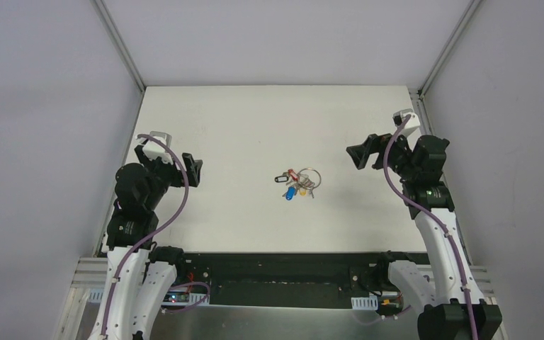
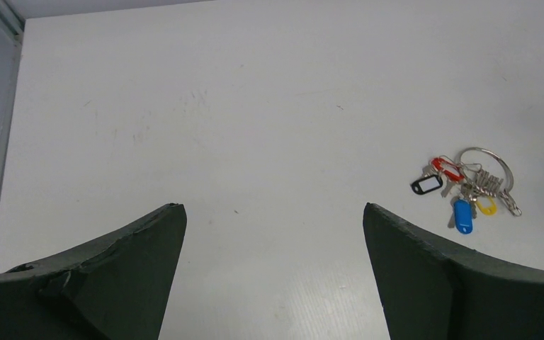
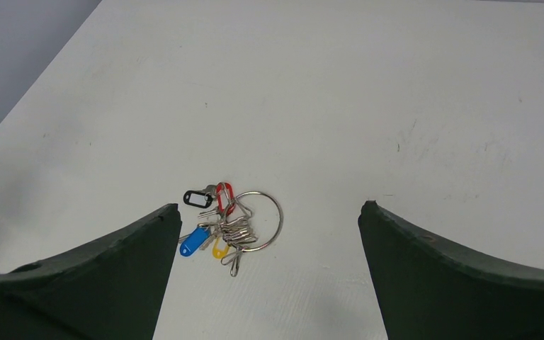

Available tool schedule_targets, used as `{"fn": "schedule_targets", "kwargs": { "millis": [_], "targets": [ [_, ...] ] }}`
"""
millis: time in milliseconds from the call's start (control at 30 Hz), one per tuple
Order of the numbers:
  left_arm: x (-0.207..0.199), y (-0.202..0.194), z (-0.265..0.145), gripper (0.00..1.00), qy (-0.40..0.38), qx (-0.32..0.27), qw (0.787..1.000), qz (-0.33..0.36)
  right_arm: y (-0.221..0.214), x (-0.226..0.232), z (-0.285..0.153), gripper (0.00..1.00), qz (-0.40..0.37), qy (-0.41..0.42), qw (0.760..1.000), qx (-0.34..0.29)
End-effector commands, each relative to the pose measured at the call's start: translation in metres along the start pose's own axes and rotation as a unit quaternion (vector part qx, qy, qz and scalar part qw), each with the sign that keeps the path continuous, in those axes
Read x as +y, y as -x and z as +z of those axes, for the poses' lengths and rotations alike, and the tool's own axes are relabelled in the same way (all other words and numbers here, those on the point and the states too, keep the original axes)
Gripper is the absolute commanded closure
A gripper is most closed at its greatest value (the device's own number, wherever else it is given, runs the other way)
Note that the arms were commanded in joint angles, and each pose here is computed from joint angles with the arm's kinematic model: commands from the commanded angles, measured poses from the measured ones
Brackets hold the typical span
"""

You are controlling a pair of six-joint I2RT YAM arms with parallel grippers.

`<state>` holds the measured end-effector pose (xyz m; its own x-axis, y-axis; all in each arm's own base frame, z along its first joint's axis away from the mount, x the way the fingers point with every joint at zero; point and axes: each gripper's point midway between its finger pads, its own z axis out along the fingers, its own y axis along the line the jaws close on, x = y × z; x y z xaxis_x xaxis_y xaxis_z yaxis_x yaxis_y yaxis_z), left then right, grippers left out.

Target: Put the keys on the keyring

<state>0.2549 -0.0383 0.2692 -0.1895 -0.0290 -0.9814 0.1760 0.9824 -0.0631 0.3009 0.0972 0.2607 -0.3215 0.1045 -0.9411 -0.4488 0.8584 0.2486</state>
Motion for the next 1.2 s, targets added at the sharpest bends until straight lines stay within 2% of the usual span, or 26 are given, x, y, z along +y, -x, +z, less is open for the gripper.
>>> {"fn": "schedule_targets", "kwargs": {
  "millis": [0,300,1167],
  "targets": [
    [-0.015,0.007,-0.006,0.01,-0.046,-0.019,0.999,-0.001,0.008,0.0,-0.004,0.0,-0.02,0.007,1.0,-0.018],
    [-0.003,-0.001,-0.008,0.01,-0.016,-0.002,1.0,0.002,-0.003,0.002,-0.003,0.0,-0.002,0.034,0.999,0.004],
    [-0.001,-0.015,0.0,0.01,-0.018,0.018,1.0,0.009,-0.005,-0.003,-0.003,0.0,-0.008,0.031,0.999,0.008]
  ]
}}
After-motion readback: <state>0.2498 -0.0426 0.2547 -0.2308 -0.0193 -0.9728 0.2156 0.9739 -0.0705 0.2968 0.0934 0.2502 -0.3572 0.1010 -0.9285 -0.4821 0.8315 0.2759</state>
